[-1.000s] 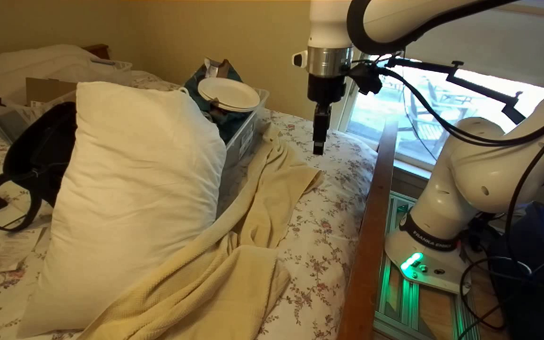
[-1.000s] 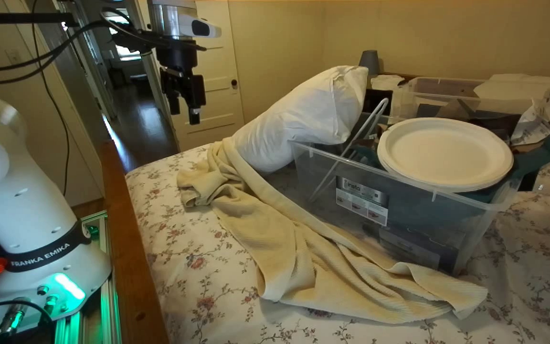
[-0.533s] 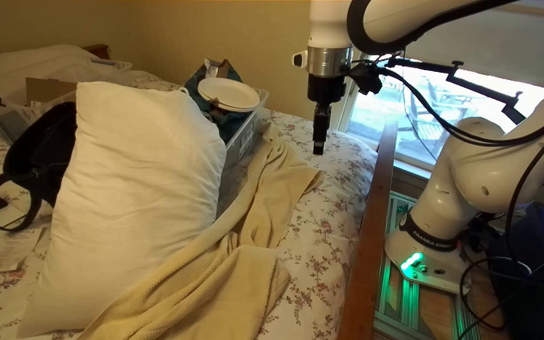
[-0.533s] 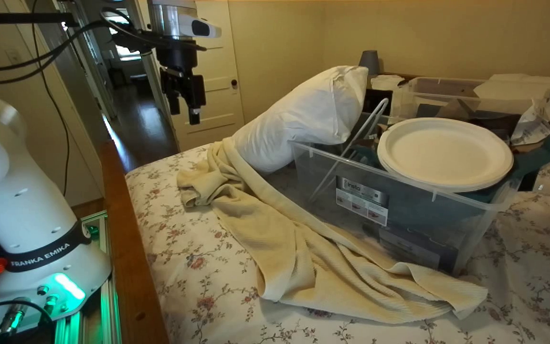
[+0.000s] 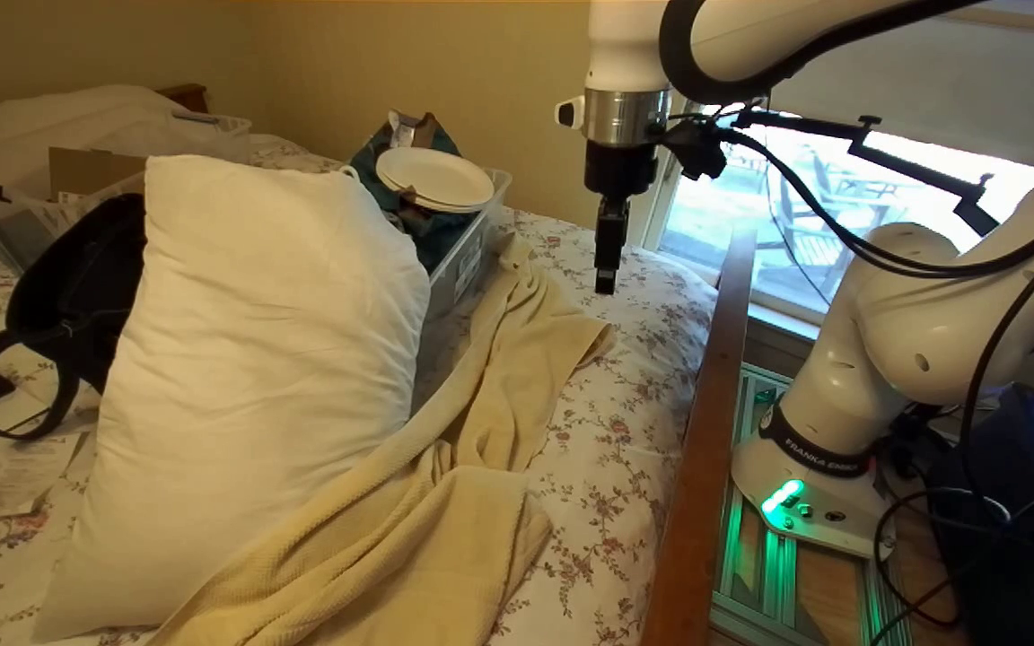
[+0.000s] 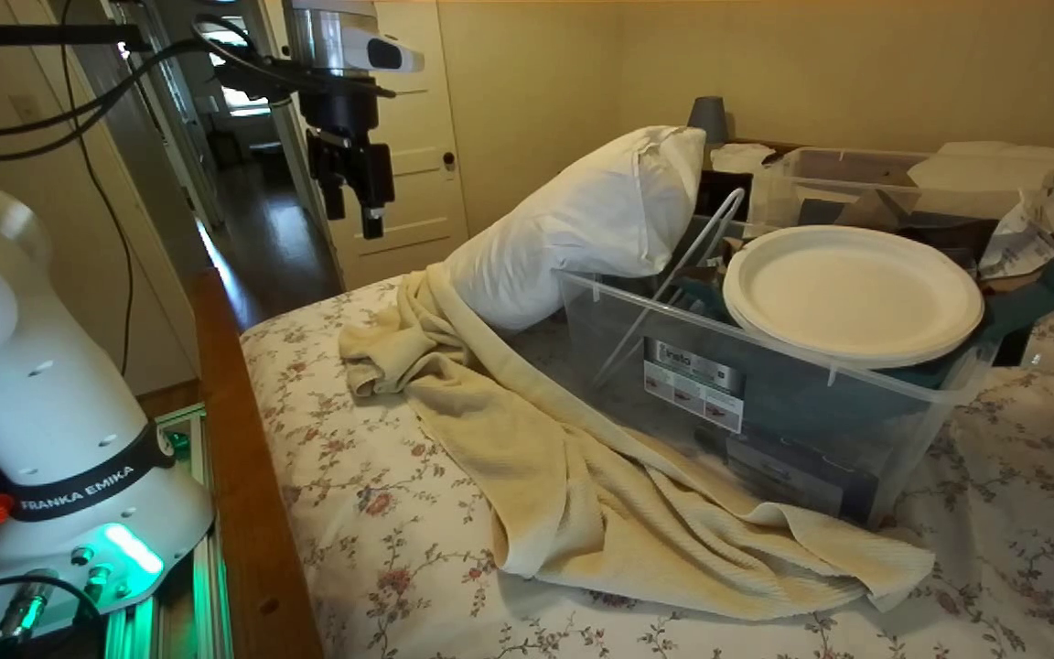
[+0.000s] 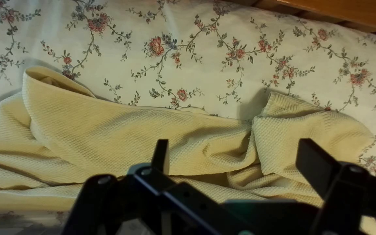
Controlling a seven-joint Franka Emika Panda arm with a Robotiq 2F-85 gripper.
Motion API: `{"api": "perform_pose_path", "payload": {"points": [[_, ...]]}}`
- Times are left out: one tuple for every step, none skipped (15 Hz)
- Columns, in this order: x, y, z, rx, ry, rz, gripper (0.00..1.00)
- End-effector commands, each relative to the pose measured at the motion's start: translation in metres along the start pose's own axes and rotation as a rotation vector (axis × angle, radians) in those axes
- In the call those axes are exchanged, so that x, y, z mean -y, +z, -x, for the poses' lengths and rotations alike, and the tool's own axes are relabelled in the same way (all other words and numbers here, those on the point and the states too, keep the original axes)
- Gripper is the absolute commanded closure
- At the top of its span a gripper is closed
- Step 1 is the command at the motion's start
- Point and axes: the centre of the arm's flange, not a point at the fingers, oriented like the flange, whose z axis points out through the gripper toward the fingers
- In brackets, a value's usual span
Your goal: Pull the fleece to the right
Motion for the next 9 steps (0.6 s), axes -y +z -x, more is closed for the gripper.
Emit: {"api": "perform_pose_path", "payload": {"points": [[0.000,0.000,0.000,0.000,0.000,0.000,0.00],[0.000,0.000,0.000,0.000,0.000,0.000,0.00],[0.000,0.000,0.000,0.000,0.000,0.000,0.00],[-0.004,0.002,-0.006,-0.038,0.013,-0.018,0.00],[-0.008,0.007,-0.016,-0.053,0.037,-0.021,0.00],[-0.011,0.015,-0.026,-0.065,0.047,-0.040,0.00],[-0.012,0.027,-0.038,-0.062,0.053,-0.044,0.00],[-0.013,0.041,-0.049,-0.068,0.066,-0.043,0.00],[-0.013,0.055,-0.059,-0.072,0.073,-0.051,0.00]]}}
